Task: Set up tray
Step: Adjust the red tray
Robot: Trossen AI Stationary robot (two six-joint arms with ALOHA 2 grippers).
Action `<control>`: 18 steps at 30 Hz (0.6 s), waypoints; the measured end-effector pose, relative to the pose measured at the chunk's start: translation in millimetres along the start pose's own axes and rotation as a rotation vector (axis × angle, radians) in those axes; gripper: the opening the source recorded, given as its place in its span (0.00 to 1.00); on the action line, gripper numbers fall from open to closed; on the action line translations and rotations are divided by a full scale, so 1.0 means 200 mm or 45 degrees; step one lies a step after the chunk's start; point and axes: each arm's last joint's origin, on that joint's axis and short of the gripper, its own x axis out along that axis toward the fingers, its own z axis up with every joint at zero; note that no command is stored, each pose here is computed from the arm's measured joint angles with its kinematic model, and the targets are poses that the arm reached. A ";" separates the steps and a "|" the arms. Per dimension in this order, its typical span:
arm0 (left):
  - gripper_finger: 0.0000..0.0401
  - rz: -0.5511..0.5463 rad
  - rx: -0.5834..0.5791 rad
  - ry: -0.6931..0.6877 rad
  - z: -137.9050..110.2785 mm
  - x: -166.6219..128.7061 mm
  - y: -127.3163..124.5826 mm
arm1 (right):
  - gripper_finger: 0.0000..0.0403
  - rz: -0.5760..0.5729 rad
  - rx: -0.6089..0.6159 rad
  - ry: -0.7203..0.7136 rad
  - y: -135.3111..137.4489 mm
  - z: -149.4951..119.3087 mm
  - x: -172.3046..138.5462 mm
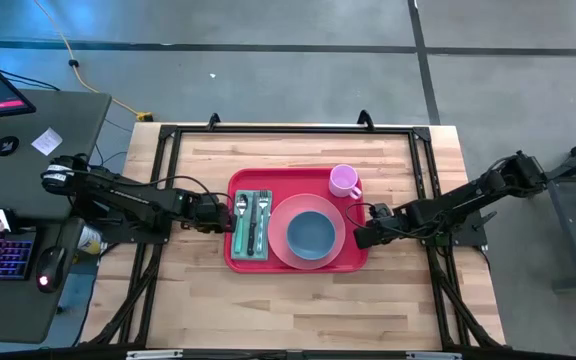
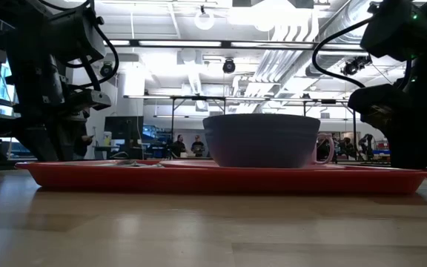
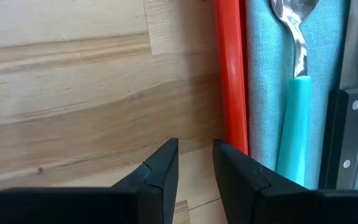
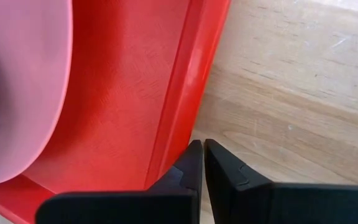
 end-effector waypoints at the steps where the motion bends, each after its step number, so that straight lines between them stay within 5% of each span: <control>1: 0.34 0.001 0.000 -0.001 0.00 0.00 0.00 | 0.00 0.000 0.000 0.003 0.00 0.00 0.00; 18: 0.34 0.006 0.001 -0.009 0.00 0.00 0.00 | 0.00 0.001 0.004 0.025 0.00 0.00 0.00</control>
